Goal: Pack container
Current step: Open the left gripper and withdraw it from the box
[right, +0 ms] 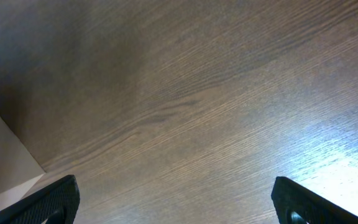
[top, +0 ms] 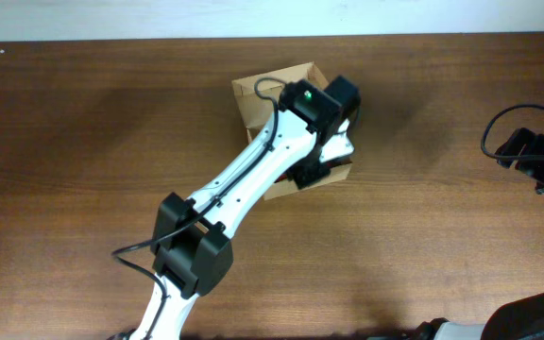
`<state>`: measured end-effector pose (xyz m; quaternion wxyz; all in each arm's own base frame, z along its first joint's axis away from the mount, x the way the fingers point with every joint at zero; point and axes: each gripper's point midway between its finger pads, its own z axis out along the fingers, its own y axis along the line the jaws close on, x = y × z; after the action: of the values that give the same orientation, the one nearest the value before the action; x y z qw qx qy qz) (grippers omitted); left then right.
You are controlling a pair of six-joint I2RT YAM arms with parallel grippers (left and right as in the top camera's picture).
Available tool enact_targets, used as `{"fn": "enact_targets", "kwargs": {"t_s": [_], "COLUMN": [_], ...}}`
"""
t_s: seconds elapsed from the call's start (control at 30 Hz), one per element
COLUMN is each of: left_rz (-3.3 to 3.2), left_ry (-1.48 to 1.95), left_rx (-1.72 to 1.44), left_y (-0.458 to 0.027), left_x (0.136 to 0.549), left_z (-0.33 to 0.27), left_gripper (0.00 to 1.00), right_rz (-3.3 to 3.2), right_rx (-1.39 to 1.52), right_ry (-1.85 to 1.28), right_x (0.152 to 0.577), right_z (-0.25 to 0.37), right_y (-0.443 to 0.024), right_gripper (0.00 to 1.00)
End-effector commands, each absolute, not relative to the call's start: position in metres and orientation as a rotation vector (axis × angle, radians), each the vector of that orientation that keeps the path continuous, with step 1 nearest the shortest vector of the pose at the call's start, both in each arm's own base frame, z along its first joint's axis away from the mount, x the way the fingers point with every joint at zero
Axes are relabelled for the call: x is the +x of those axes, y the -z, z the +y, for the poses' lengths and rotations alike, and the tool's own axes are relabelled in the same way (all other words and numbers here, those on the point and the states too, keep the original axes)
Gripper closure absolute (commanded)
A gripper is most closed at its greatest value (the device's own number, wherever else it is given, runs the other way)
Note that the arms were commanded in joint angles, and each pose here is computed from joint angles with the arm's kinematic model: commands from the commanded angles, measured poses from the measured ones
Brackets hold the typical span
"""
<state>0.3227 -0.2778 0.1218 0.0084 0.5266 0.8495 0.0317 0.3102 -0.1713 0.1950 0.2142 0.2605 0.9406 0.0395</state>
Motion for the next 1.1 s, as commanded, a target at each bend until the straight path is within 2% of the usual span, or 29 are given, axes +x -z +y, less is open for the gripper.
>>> {"fn": "enact_targets", "kwargs": {"t_s": [0.0, 0.2, 0.6, 0.9, 1.07], "left_rz": [2.648, 2.713, 2.655, 2.772, 2.767], "left_ry": [-0.117, -0.141, -0.114, -0.156, -0.152], "left_rx": [1.665, 1.701, 1.593, 1.385, 1.329], "left_y": [-0.122, -0.092, -0.091, -0.089, -0.104], "left_x": [0.305, 0.279, 0.315, 0.348, 0.347], "left_z": [-0.263, -0.232, -0.232, -0.177, -0.177], "left_gripper": [0.98, 0.98, 0.98, 0.98, 0.98], "right_rz": [2.602, 2.594, 2.592, 2.592, 2.581], "right_rx": [0.716, 0.713, 0.712, 0.711, 0.677], "right_ry": [-0.133, -0.129, -0.127, -0.127, -0.193], "right_x": [0.312, 0.313, 0.314, 0.314, 0.319], "right_z": [-0.166, -0.167, -0.168, -0.168, -0.159], "right_y": [-0.196, -0.197, -0.198, -0.198, -0.2], "right_gripper": [0.01, 0.01, 0.01, 0.01, 0.0]}}
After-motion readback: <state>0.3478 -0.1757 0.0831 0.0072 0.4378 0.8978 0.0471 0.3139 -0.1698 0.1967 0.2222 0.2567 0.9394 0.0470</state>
